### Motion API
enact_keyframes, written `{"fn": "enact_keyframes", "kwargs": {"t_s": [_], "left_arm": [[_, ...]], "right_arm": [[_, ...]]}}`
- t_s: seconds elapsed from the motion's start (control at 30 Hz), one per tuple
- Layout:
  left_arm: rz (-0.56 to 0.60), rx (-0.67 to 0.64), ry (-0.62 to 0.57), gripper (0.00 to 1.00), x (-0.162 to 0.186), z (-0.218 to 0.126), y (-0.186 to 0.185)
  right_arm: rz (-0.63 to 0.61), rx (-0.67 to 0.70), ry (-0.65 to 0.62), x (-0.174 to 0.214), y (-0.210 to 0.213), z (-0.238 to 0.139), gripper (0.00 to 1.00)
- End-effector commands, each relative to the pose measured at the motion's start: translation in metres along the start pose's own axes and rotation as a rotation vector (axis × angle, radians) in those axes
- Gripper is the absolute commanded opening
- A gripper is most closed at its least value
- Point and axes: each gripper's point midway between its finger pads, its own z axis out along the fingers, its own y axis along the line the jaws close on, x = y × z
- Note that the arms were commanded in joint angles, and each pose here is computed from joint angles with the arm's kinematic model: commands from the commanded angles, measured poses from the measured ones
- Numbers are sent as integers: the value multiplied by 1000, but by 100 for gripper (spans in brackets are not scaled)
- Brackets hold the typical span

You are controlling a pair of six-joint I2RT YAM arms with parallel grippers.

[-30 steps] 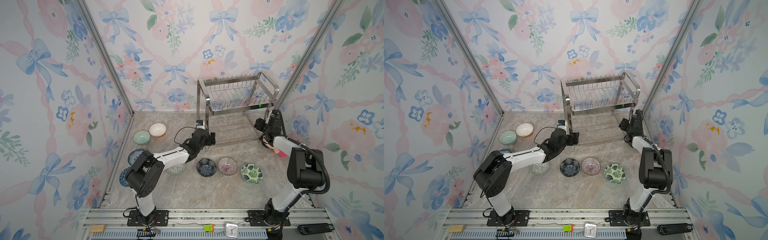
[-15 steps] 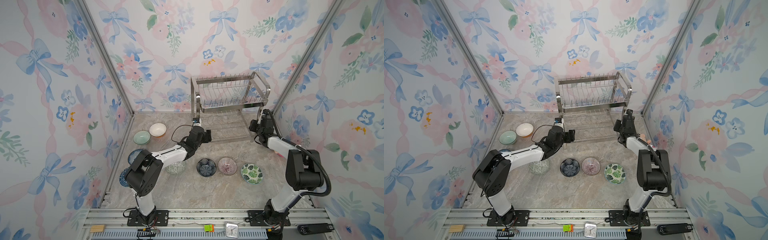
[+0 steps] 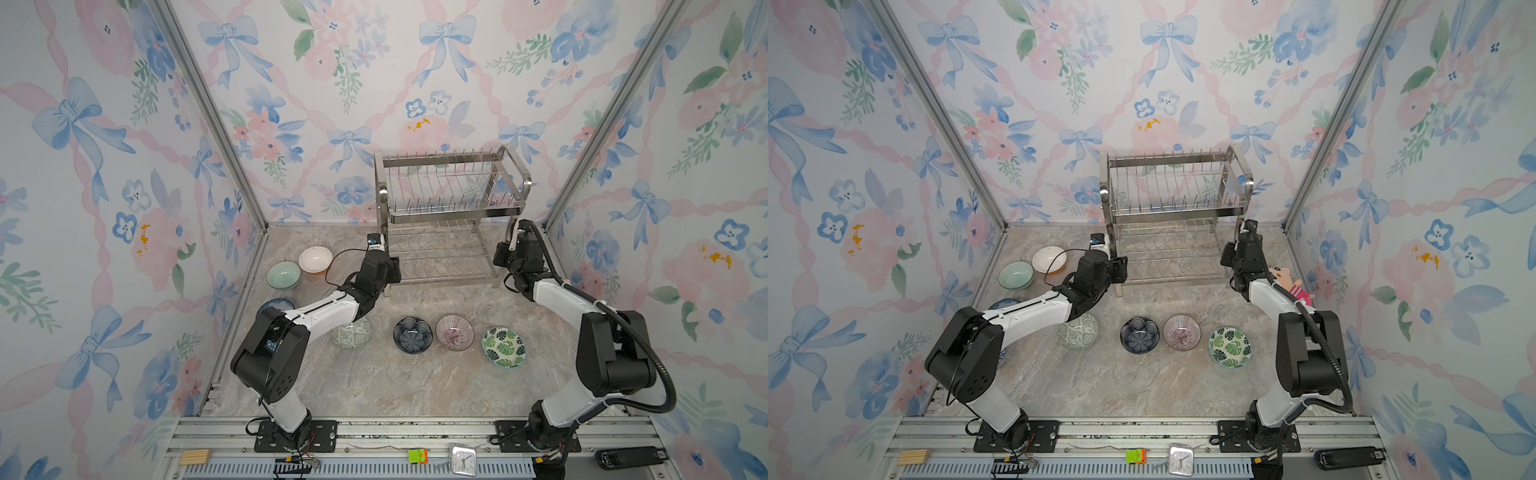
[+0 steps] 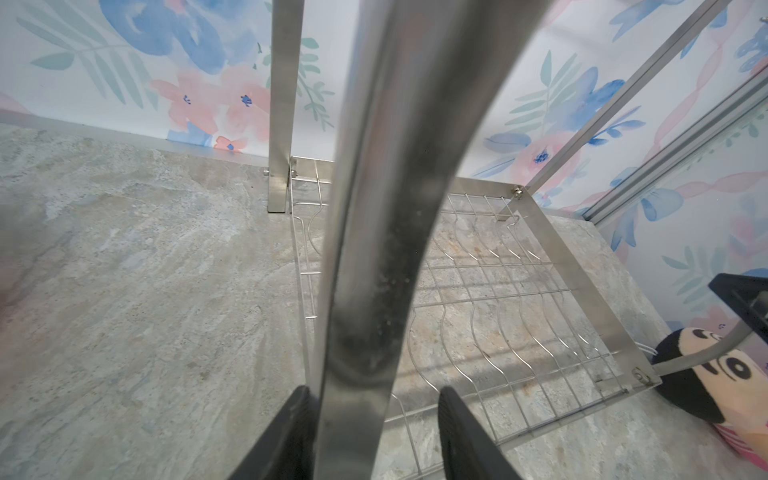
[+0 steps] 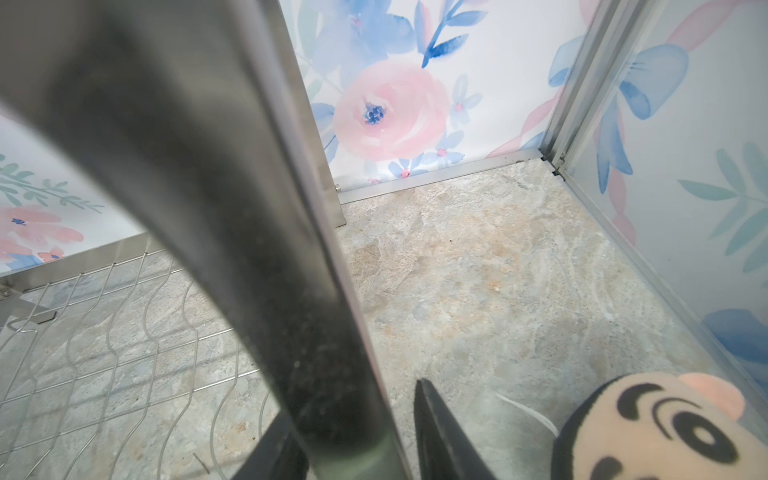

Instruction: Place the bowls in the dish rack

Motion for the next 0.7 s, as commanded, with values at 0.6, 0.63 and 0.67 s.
{"fn": "enact_keyframes", "kwargs": {"t_s": [0.6, 0.63, 0.67], "left_arm": [[-48, -49, -10, 44, -3, -40, 51], [-49, -49, -11, 44, -3, -41, 53], [-48, -52, -11, 45, -3, -43, 53]], "right_arm": [[-70, -166, 8, 31, 80, -63, 28], [-63, -165, 7, 32, 80, -66, 28], [-58, -166, 9, 32, 80, -68, 27]]}}
